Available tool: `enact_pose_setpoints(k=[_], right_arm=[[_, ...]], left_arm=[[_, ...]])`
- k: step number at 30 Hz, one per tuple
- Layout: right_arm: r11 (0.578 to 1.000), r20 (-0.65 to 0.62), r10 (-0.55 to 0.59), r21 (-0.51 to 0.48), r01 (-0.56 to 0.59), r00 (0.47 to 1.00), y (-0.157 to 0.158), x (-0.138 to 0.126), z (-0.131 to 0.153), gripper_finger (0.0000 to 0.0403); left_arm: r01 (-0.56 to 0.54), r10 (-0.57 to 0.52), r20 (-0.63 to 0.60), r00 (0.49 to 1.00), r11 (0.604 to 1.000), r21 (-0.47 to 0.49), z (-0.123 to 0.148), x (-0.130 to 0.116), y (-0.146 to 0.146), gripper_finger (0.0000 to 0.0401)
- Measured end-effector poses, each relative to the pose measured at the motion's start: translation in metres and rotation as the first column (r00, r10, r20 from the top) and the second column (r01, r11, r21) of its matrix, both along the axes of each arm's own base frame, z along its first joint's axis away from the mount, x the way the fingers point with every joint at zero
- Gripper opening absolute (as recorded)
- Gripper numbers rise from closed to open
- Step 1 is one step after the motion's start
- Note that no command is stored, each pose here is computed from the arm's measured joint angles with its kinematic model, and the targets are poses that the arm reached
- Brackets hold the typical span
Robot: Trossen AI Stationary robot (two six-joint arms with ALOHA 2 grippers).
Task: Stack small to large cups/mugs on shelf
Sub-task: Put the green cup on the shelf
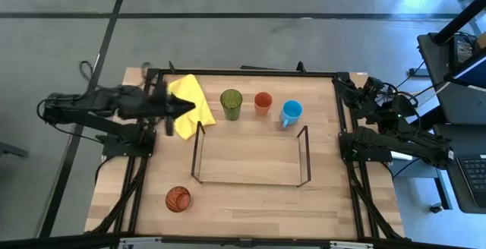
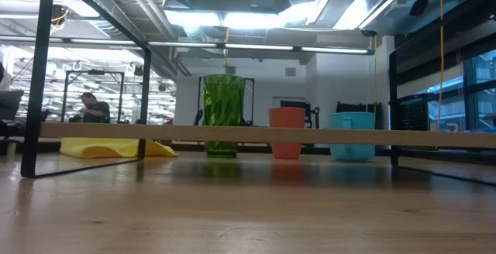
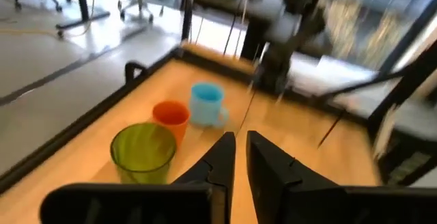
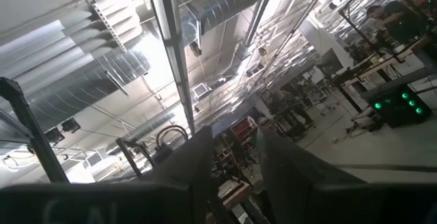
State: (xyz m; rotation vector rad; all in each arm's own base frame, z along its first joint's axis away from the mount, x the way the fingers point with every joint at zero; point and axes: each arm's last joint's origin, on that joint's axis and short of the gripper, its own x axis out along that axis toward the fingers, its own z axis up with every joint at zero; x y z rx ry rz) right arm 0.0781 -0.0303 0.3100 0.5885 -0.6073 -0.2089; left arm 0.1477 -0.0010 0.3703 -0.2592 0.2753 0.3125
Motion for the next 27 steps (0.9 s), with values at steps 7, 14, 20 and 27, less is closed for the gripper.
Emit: enact_pose_setpoints(k=[7,14,20,27], right_arm=[[1.000,-0.004,-0.006,-0.010,0.006,1.000,0.000,0.000,0.000,0.0120],[1.000,0.005,0.008,0.013,-0.008,1.000,0.000,0.000,0.000,0.0120],[1.000,0.005,0.009,0.014,-0.009,1.000,0.000,0.000,0.000,0.0119],[1.000,0.005,0.009,0.013,-0.009,1.000,0.000,0.000,0.000,0.0119]], left_arm=[[0.016,0.038,-0.271,0.962,0.981,0.194,-0.003,0.060,0.022,0.0036],[0.114,0.030,-0.476,0.879,0.956,0.270,0.001,0.101,0.052,0.0041],[0.184,0.037,-0.583,0.811,0.931,0.315,-0.010,0.139,0.068,0.0088],[0.235,0.046,-0.716,0.696,0.928,0.288,-0.037,0.173,0.076,0.0144]])
